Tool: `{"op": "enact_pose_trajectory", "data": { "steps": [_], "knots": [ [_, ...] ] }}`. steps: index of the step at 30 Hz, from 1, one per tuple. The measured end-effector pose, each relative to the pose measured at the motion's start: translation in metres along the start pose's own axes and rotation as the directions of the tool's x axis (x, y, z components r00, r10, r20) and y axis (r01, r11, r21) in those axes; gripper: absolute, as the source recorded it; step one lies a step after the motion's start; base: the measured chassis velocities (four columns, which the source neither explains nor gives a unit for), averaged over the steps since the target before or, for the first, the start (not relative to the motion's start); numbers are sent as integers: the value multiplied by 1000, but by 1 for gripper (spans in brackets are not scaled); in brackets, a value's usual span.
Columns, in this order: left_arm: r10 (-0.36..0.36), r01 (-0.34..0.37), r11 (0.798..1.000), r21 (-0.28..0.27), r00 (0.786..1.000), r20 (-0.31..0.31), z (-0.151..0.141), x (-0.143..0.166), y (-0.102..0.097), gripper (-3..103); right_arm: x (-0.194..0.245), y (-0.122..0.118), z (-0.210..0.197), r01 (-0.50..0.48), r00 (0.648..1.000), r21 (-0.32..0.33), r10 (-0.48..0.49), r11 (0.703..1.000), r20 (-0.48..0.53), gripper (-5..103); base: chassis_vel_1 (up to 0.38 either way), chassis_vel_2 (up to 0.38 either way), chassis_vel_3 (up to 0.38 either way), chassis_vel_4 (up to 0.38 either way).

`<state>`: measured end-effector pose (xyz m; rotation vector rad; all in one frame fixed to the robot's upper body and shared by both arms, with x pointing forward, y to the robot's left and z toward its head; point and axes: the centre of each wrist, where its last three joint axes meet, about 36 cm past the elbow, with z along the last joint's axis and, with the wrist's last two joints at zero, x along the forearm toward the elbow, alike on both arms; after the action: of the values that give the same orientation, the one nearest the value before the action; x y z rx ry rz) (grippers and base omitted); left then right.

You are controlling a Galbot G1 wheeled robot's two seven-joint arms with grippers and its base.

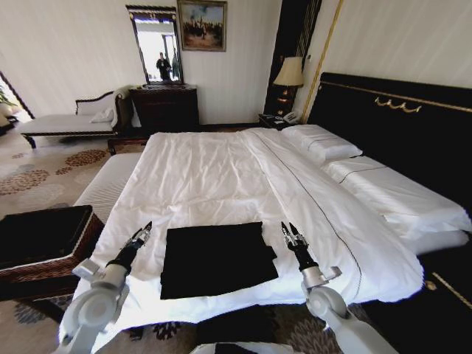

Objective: Fold the clothes on the bed and place them into the basket.

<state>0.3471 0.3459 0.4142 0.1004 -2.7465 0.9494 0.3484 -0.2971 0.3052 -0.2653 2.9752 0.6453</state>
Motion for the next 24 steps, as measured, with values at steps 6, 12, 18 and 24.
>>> {"op": "enact_pose_trajectory", "data": {
  "steps": [6,12,18,24],
  "knots": [
    [5,-3,999,51,999,-51,31,-65,25,96,-11,13,25,-9,1000,-1,9,1000,-15,84,0,0,0,0],
    [12,-7,998,54,997,-79,53,-90,31,103,-15,12,36,-30,999,7,30,1000,-26,99,0,0,0,0],
    [17,-11,998,56,995,-103,69,-105,29,83,-16,10,39,-42,999,15,43,999,-32,100,0,0,0,0],
    [20,-14,998,59,993,-113,76,-106,30,66,-19,8,41,-43,999,19,43,999,-32,100,0,0,0,0]
  ]
}}
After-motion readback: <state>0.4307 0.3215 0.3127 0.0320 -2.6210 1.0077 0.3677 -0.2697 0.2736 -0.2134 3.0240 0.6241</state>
